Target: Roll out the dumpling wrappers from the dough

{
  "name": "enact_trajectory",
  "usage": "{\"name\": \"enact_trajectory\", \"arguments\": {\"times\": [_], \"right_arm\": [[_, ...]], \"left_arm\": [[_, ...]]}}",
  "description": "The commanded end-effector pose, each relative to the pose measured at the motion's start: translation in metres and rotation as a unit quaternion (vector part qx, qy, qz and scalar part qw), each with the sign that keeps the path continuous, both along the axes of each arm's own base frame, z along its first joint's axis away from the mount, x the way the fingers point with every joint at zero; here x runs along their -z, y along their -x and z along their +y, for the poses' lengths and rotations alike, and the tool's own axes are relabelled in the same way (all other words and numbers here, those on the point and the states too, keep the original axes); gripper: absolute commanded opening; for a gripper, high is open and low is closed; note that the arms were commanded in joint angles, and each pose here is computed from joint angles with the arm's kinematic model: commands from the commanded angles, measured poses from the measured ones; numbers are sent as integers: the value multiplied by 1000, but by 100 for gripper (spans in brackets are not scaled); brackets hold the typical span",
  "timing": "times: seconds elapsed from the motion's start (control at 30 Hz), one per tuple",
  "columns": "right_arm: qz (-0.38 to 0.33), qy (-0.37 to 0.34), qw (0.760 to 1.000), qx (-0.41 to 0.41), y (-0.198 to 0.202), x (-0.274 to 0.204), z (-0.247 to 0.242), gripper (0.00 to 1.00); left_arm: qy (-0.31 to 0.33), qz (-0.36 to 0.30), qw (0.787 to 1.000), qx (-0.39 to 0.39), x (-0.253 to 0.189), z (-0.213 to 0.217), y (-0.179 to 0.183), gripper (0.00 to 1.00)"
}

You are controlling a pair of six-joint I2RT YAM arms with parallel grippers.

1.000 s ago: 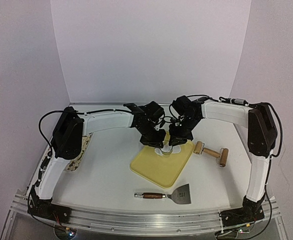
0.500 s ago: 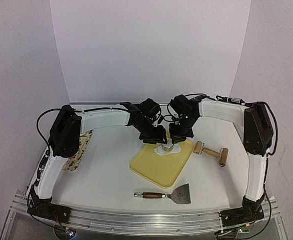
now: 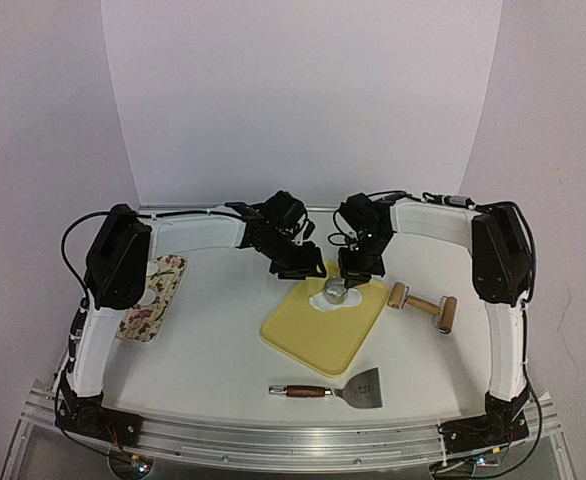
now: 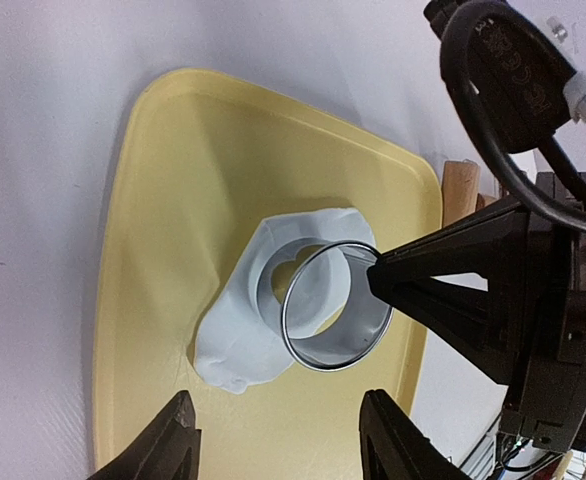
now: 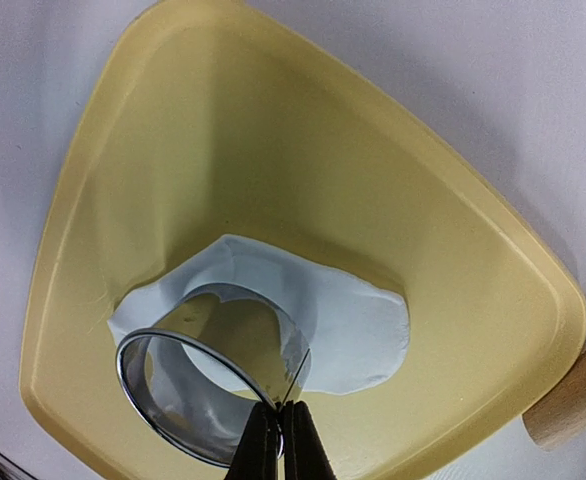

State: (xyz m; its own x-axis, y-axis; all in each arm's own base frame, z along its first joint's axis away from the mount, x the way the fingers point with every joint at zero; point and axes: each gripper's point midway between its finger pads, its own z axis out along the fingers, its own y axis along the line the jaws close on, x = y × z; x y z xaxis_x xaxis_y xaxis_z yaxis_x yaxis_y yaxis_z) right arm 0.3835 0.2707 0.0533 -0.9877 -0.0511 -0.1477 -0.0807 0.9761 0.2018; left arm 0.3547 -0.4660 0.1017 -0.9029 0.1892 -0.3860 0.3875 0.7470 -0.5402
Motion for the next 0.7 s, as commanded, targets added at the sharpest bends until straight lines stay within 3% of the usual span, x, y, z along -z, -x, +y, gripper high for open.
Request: {"name": "enact_trajectory", "arguments": {"times": [0.0, 0.67], "right_arm": [[-1, 2, 1000, 7, -6, -3, -2, 0], [18, 0, 1000, 1, -6, 10, -2, 0]], "left_arm": [[45, -26, 999, 1, -42, -7, -4, 54], [48, -12, 999, 0, -37, -7, -8, 52]]}}
